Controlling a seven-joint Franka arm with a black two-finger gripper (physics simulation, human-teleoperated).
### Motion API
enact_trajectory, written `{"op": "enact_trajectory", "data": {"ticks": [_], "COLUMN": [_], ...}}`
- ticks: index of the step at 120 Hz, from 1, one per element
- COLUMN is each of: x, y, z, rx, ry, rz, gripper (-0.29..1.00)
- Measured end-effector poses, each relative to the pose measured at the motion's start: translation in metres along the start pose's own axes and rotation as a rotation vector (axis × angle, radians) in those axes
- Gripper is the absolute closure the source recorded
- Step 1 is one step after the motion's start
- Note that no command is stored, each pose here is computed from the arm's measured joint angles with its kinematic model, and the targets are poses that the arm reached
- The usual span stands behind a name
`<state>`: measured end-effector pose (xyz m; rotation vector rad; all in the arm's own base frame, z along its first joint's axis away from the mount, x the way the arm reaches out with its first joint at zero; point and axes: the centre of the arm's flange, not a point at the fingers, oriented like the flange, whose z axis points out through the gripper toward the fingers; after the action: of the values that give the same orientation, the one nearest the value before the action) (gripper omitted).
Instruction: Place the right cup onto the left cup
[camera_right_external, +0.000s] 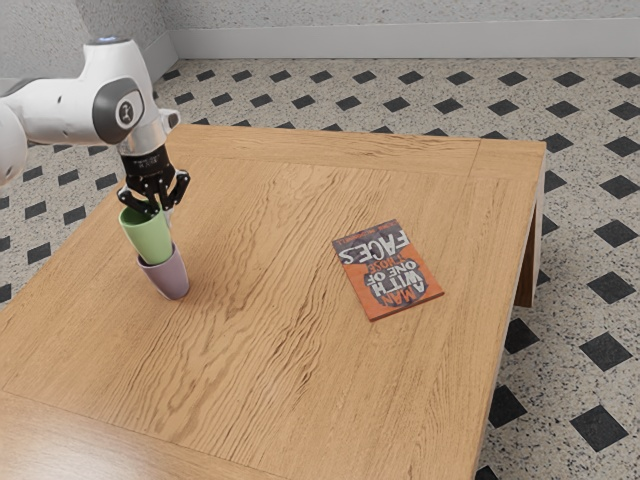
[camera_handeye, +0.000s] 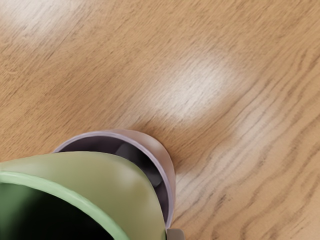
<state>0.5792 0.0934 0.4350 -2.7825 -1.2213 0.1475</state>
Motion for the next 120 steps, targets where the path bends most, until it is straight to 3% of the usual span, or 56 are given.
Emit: {"op": "enact_trajectory", "data": {"ticks": [29,54,80,99,120], "x": [0.003,0.002,0.003,0.0,-0.02], "y": [-0.003,-0.001,-0.002,-0.014,-0.003], "z": [0.004,0.004,-0.003,-0.07,-0.149], "rx": [-0.012,-0.017,-0.025,-0.077,-0.126], "ry": [0.0,0.002,0.01,0.067,0.154], "rz": [-0.011,-0.012,-0.015,0.056,0.353], "gripper": [0.78,0.34,0.13,0.07,0.04]}}
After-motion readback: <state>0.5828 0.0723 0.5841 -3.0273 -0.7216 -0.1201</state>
